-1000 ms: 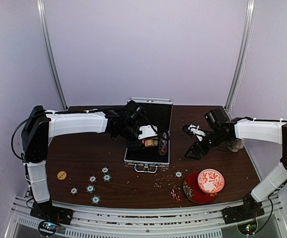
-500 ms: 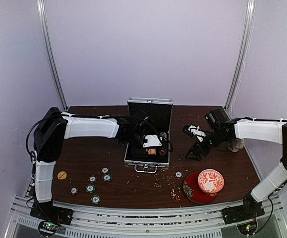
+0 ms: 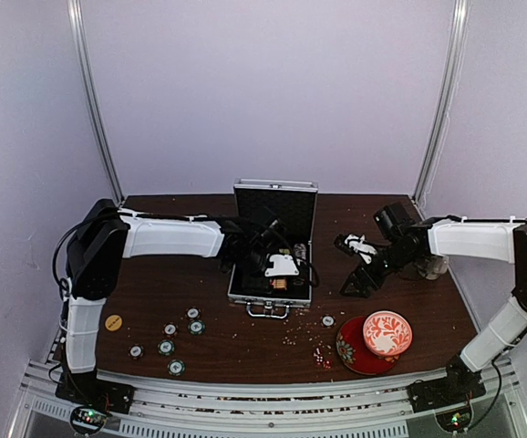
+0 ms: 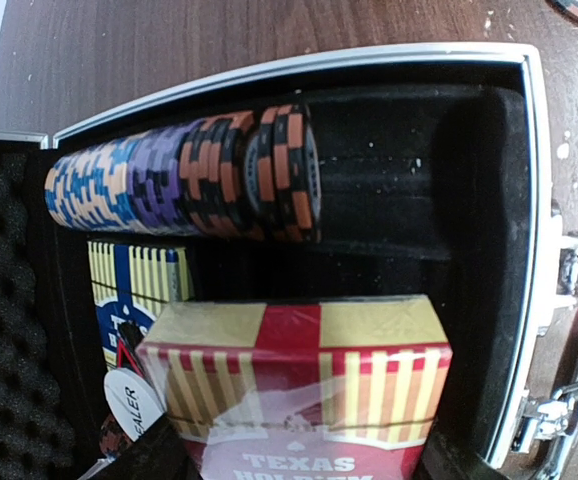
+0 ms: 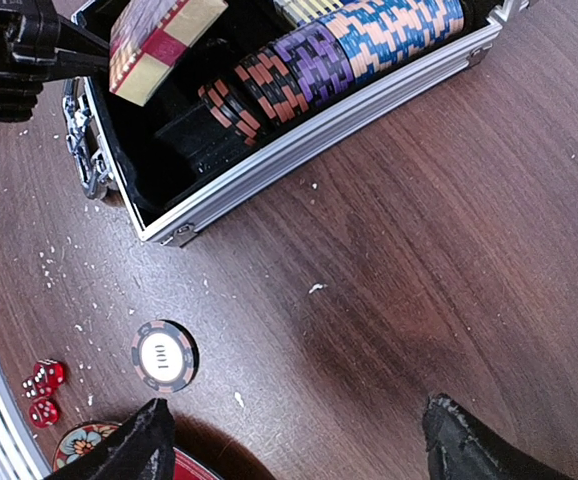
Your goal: Pack up texas hold em set
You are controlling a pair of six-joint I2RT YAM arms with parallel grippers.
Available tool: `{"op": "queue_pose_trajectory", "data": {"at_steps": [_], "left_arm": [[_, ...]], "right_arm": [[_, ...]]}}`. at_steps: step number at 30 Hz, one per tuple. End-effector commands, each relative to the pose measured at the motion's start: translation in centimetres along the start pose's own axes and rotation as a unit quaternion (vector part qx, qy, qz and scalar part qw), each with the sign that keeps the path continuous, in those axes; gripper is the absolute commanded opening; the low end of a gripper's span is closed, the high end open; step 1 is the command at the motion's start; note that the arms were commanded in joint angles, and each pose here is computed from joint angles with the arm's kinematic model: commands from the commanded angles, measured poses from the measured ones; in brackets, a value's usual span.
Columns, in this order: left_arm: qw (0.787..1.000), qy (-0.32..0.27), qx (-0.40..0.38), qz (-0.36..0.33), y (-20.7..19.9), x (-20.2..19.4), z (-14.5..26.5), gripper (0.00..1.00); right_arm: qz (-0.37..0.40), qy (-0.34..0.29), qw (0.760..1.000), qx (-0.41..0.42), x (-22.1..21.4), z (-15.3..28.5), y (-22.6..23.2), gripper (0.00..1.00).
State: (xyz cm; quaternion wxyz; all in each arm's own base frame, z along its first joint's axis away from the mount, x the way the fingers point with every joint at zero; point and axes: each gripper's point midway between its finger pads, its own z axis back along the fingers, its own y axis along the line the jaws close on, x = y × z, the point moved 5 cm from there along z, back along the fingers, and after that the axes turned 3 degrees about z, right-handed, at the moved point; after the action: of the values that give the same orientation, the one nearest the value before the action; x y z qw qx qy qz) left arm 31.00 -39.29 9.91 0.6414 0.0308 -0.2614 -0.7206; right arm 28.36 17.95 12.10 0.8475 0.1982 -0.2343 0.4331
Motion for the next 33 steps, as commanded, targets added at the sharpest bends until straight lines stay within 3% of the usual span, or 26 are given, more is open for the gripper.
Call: {"op": "queue_pose_trajectory", "data": {"at_steps": [1, 8, 17, 23, 25, 33], "left_arm": [[1.000, 0.011, 0.022, -0.016, 0.9, 0.2, 0.5, 0.59], [1.000, -0.008, 0.003, -0.018, 0.2, 1.3, -0.1, 0.61], [1.000, 0.004, -0.014, -0.012, -0.3, 1.3, -0.6, 0.71], [1.000, 0.004, 0.000, -0.010, 0.6, 1.6, 1.2, 0.78], [1.000, 0.002, 0.008, -0.009, 1.1, 1.8, 1.9, 0.86], [0.998, -0.028, 0.050, -0.006, 3.6, 3.4, 6.0, 0.84]], "right_arm": [[0.001, 0.002, 1.000, 0.001, 0.1, 0.0, -0.3, 0.86], [0.002, 0.006, 1.000, 0.002, 0.0, -0.1, -0.3, 0.86], [0.005, 0.010, 1.000, -0.004, -0.1, -0.1, -0.5, 0.86], [0.006, 0.008, 1.000, -0.002, 0.0, 0.0, -0.4, 0.86], [0.007, 0.008, 1.000, 0.000, 0.0, 0.0, -0.3, 0.86], [0.004, 0.009, 1.000, 0.012, -0.1, -0.1, -0.1, 0.86]]}}
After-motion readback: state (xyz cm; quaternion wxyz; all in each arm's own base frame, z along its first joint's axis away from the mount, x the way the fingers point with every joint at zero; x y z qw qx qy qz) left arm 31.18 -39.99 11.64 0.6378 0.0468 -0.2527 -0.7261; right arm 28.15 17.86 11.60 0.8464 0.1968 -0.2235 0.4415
